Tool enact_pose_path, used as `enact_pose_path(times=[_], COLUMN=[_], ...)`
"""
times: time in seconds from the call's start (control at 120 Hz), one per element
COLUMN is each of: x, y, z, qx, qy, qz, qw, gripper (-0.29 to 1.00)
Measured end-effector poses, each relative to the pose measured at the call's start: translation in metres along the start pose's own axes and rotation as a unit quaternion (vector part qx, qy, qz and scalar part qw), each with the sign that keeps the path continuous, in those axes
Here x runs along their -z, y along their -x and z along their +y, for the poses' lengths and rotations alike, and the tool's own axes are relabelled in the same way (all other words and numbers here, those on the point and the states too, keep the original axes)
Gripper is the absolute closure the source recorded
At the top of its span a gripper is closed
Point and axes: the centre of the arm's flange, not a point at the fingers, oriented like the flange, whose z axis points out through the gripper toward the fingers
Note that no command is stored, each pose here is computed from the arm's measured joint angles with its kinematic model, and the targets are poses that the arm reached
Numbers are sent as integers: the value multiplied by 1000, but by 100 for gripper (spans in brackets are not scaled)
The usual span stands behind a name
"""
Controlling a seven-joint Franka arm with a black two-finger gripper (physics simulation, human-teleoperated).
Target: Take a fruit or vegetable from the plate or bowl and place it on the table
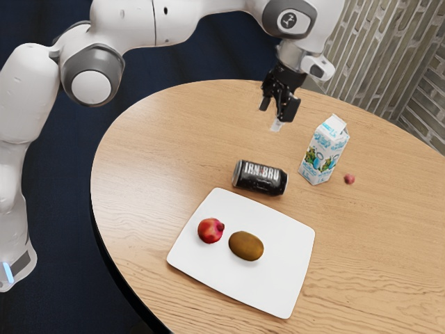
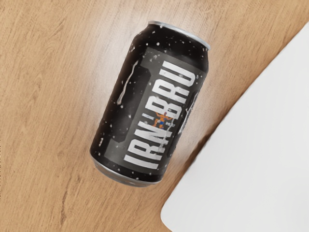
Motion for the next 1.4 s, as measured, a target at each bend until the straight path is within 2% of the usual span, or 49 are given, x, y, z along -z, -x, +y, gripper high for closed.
enact_pose_path(times=[0.117, 0.267, 0.333, 0.383, 0.433, 0.483, 0.567, 0.642, 0.75, 1.008, 1.183, 1.35, 1.4], x=[6, 11, 15, 38, 55, 53, 27, 5, -10, -38, -45, -71, -71], y=[-7, -12, -9, 14, 43, 80, 142, 162, 165, 166, 164, 156, 136], z=[0, -3, -10, 0, 16, 25, 31, 24, 17, 94, 105, 118, 135], qx=[1, 4, 10, 6, -9, -18, -34, -46, -73, -199, -236, -268, -287], qy=[0, 3, 25, 47, 50, 42, 8, -6, -9, -23, -23, -21, -17], qz=[34, 58, 62, 66, 62, 43, 26, 19, 15, 15, 23, 14, 18], qw=[999, 998, 998, 997, 997, 998, 999, 999, 997, 980, 971, 963, 958], gripper=[0, 0, 0, 0, 0, 0, 0, 0, 0, 0, 0, 0, 0])
